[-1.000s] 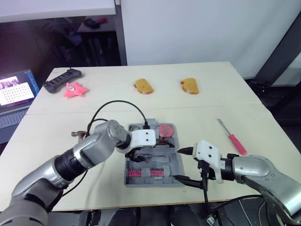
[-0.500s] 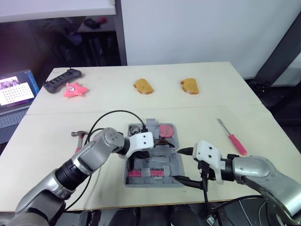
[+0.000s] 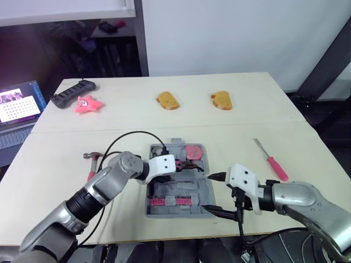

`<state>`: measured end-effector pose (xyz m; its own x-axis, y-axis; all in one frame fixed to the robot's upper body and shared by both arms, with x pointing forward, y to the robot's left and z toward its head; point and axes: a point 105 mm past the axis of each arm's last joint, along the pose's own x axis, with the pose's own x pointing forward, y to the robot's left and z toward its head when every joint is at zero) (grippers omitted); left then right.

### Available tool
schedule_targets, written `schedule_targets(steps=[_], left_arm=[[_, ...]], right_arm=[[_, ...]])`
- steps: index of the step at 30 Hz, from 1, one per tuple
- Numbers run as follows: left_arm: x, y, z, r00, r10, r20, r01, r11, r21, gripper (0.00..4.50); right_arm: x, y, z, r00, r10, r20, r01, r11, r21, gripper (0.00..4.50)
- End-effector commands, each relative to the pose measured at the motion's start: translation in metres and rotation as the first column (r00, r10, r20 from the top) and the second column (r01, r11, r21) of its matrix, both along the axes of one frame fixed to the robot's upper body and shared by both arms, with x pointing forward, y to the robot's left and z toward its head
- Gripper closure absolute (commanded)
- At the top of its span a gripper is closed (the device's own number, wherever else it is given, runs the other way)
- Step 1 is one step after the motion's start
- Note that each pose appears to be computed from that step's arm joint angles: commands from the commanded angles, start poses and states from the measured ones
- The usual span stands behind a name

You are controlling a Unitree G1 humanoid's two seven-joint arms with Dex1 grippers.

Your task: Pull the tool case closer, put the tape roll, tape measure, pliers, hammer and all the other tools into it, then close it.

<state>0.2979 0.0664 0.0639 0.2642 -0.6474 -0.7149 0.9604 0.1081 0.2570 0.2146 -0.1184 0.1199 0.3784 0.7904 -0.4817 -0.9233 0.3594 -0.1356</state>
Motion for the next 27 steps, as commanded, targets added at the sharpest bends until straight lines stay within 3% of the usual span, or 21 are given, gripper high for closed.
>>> schedule_targets(steps=[1, 5, 11, 16, 20, 23, 27], left_arm=[[-0.005, 0.007, -0.022, 0.999, 0.021, -0.049, -0.019, 0.999, 0.039, 4.41], [-0.010, 0.011, -0.036, 0.997, 0.022, -0.076, -0.017, 0.998, 0.066, 4.41], [-0.004, 0.008, -0.034, 0.997, 0.037, -0.070, -0.035, 0.999, 0.032, 4.41], [0.008, 0.005, -0.001, 0.999, 0.039, -0.014, -0.040, 0.996, -0.079, 4.41], [0.005, 0.017, 0.064, 1.000, 0.024, 0.018, -0.018, 0.959, -0.283, 4.41], [-0.003, 0.060, 0.104, 0.998, 0.058, 0.035, -0.039, 0.917, -0.397, 4.41], [-0.015, 0.138, 0.098, 0.974, 0.224, -0.014, -0.215, 0.913, -0.347, 4.41]], right_arm=[[-0.003, 0.001, 0.010, 0.999, 0.017, 0.040, -0.017, 1.000, 0.002, 0.00], [-0.003, 0.000, 0.011, 0.999, 0.013, 0.041, -0.013, 1.000, 0.000, 0.00], [-0.003, 0.000, 0.011, 0.999, 0.010, 0.041, -0.009, 1.000, -0.002, 0.00], [-0.001, -0.002, 0.013, 0.999, 0.006, 0.049, -0.005, 1.000, -0.004, 0.00], [0.005, -0.013, 0.016, 0.997, -0.034, 0.069, 0.034, 0.999, -0.009, 0.00], [0.015, -0.037, 0.017, 0.988, -0.117, 0.102, 0.121, 0.992, -0.035, 0.00], [0.020, -0.070, 0.021, 0.965, -0.215, 0.149, 0.223, 0.974, -0.036, 0.00]])
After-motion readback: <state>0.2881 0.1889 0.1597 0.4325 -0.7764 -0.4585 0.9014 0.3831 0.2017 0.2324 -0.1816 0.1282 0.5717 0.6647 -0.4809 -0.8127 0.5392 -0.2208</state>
